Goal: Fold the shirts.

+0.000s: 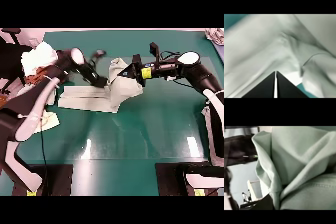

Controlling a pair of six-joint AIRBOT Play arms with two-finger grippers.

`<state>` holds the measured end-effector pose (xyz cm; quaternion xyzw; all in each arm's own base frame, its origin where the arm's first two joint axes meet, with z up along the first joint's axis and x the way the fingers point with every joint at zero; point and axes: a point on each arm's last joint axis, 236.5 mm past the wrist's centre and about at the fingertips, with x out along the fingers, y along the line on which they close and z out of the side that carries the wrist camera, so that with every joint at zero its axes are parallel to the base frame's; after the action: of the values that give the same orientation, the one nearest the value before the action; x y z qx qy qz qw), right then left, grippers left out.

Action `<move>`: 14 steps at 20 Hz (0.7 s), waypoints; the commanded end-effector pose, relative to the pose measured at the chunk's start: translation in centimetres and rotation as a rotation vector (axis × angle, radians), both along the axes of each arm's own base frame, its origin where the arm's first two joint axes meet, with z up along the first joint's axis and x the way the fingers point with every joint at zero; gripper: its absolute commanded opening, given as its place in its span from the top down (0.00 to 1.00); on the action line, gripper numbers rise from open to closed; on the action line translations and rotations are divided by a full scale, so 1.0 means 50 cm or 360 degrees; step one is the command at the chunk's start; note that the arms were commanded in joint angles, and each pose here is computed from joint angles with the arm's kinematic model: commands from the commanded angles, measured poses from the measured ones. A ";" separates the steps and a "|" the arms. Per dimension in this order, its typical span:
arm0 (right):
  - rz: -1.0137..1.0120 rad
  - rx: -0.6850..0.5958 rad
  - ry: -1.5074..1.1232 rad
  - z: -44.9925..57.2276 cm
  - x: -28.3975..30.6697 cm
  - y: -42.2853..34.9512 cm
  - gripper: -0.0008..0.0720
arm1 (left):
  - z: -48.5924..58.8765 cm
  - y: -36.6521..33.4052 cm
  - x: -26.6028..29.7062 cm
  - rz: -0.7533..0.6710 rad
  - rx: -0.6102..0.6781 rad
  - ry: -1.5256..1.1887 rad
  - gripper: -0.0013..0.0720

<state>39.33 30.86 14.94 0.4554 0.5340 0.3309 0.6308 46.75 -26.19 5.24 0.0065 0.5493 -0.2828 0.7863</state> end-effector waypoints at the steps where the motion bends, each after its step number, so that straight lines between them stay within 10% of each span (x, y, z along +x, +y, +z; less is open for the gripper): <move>1: -0.0048 -0.0006 -0.0079 -0.002 0.009 0.049 0.95 | 0.152 0.155 0.024 0.0286 0.0106 -0.0123 0.90; 12: 0.0121 0.0090 -0.0044 -0.185 0.038 0.491 0.95 | 0.288 0.376 -0.109 0.0548 0.0349 -0.0074 0.90; 14: -0.0019 0.0175 -0.0025 -0.219 0.071 0.541 0.61 | 0.289 0.376 -0.114 0.0547 0.0351 -0.0066 0.90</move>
<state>41.81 53.64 6.82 0.4464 0.5231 0.3746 0.6218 42.26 -8.25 19.49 0.0024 0.5405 -0.0937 0.8361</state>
